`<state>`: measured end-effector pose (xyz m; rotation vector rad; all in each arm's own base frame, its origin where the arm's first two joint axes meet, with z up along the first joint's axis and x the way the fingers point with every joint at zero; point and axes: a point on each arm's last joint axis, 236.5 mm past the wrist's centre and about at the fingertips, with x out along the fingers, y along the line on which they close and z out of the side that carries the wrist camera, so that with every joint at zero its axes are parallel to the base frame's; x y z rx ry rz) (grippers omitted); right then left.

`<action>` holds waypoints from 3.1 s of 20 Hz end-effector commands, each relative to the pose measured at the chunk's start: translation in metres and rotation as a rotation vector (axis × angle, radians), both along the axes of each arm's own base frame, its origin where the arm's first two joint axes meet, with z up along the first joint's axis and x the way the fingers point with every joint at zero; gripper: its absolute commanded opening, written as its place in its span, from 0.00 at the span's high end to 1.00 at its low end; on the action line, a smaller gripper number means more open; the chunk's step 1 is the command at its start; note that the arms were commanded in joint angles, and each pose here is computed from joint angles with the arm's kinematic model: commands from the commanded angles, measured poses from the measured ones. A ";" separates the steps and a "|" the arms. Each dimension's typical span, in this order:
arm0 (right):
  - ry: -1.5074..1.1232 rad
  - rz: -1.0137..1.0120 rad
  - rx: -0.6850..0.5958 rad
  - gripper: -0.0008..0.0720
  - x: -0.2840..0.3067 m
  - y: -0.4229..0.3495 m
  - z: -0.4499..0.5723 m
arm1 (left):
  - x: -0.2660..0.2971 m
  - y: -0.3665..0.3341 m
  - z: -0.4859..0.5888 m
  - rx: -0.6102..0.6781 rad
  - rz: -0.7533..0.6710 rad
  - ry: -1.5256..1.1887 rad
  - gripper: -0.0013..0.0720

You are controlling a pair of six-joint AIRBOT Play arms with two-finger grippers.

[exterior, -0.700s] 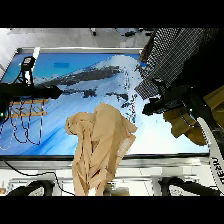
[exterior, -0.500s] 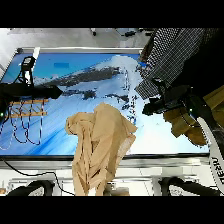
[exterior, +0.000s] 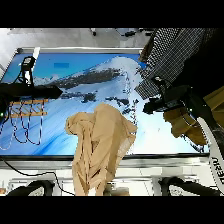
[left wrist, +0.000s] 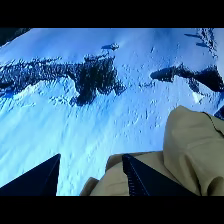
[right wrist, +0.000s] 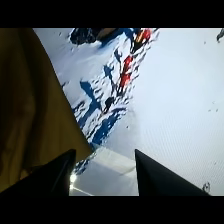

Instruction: Fold the clothes and pants, and hang the long-sleeved shirts on hangers.

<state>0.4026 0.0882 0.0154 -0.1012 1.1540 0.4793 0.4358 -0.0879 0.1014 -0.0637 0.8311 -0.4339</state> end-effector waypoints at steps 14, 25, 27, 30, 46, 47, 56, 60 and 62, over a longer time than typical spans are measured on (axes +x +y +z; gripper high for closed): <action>-0.010 0.283 0.064 0.59 -0.043 0.124 -0.006 | -0.093 -0.037 -0.079 -0.024 -0.142 0.451 0.16; -0.041 0.573 0.075 0.19 -0.108 0.217 -0.002 | -0.120 -0.024 -0.148 0.028 -0.093 0.529 0.16; -0.138 0.625 0.104 0.19 -0.112 0.249 0.007 | -0.118 -0.024 -0.147 0.033 -0.100 0.520 0.16; -0.284 0.667 0.163 0.19 -0.122 0.305 0.018 | -0.109 -0.023 -0.147 0.035 -0.082 0.485 0.16; -0.248 0.368 0.305 0.61 -0.113 0.377 -0.051 | -0.083 -0.025 -0.176 -0.009 -0.009 0.477 0.17; -0.238 0.356 0.307 0.82 -0.113 0.377 -0.054 | -0.079 -0.028 -0.175 -0.026 0.005 0.464 0.26; -0.275 0.321 0.249 0.95 -0.078 0.303 0.021 | -0.058 -0.024 -0.093 -0.066 0.029 0.244 0.95; -0.490 0.338 0.227 0.95 -0.058 0.218 0.154 | -0.061 -0.040 0.065 -0.161 -0.009 -0.110 0.95; -0.598 0.357 0.216 0.95 -0.068 0.184 0.228 | -0.078 -0.044 0.160 -0.199 -0.033 -0.329 0.95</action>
